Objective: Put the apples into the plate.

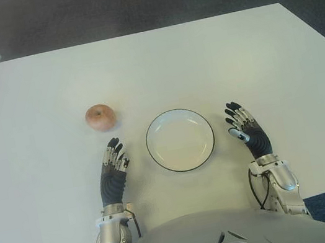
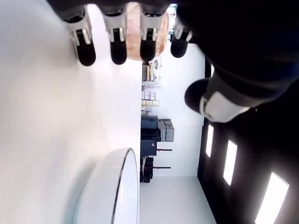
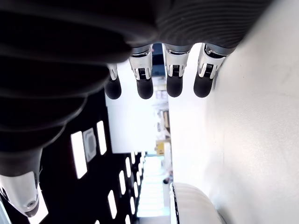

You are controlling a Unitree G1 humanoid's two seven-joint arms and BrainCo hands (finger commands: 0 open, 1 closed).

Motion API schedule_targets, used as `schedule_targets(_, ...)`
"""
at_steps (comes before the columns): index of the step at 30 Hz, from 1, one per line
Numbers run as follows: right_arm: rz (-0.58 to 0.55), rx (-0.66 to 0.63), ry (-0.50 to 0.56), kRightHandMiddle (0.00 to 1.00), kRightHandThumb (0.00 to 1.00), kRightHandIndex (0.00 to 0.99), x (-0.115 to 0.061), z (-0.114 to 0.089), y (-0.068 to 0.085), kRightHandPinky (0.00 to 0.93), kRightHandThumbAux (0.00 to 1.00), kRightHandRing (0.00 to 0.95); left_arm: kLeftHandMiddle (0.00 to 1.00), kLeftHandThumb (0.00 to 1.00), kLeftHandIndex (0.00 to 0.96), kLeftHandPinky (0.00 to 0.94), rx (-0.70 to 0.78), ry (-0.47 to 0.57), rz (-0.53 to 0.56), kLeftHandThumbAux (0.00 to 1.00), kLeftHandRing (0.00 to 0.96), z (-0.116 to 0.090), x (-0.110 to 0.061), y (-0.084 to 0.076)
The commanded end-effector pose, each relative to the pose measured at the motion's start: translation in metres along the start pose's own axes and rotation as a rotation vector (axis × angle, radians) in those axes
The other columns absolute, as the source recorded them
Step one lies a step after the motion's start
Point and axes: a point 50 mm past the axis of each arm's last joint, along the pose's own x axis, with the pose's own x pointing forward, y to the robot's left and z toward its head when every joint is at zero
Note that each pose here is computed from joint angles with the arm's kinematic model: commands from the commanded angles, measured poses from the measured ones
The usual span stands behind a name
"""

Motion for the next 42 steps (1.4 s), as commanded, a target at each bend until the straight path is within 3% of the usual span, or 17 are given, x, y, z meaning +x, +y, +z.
schedule_targets(1, -0.011, 0.040, 0.140, 0.080, 0.160, 0.062, -0.014, -0.023, 0.002, 0.059, 0.594, 0.050, 0.090, 0.171, 0.082, 0.158, -0.002, 0.017, 0.000, 0.561, 0.112, -0.003, 0.000, 0.001)
schedule_targets(15, -0.013, 0.037, 0.141, 0.079, 0.167, 0.056, -0.013, -0.023, 0.003, 0.058, 0.592, 0.051, 0.070, 0.172, 0.064, 0.120, 0.082, -0.046, 0.005, 0.561, 0.089, 0.009, 0.002, 0.012)
schedule_targets(17, -0.014, 0.035, 0.143, 0.079, 0.166, 0.056, -0.012, -0.023, 0.002, 0.056, 0.591, 0.050, 0.065, 0.170, 0.057, 0.115, 0.242, -0.123, 0.013, 0.569, 0.083, 0.023, 0.006, 0.021)
schedule_targets(21, -0.013, 0.038, 0.148, 0.078, 0.168, 0.062, -0.011, -0.024, 0.001, 0.057, 0.587, 0.048, 0.061, 0.193, 0.047, 0.102, 0.773, -0.316, 0.045, 0.576, 0.078, 0.059, 0.022, 0.039)
schedule_targets(26, -0.006, 0.037, 0.149, 0.072, 0.168, 0.064, -0.009, -0.025, 0.000, 0.051, 0.584, 0.041, 0.053, 0.283, 0.051, 0.052, 1.099, -0.373, 0.052, 0.537, 0.056, 0.075, 0.034, 0.052)
schedule_targets(31, 0.002, 0.032, 0.145, 0.065, 0.167, 0.065, -0.008, -0.026, 0.000, 0.046, 0.580, 0.034, 0.041, 0.308, 0.061, 0.036, 1.332, -0.371, 0.035, 0.493, 0.034, 0.096, 0.053, 0.063)
schedule_targets(35, 0.009, 0.024, 0.141, 0.063, 0.163, 0.063, -0.006, -0.027, -0.001, 0.046, 0.576, 0.032, 0.032, 0.328, 0.066, 0.042, 1.455, -0.368, -0.003, 0.435, 0.021, 0.123, 0.072, 0.053)
schedule_targets(42, 0.009, 0.020, 0.144, 0.064, 0.159, 0.061, -0.003, -0.029, -0.003, 0.053, 0.572, 0.034, 0.028, 0.326, 0.063, 0.089, 1.602, -0.335, -0.071, 0.333, 0.023, 0.157, 0.090, 0.042)
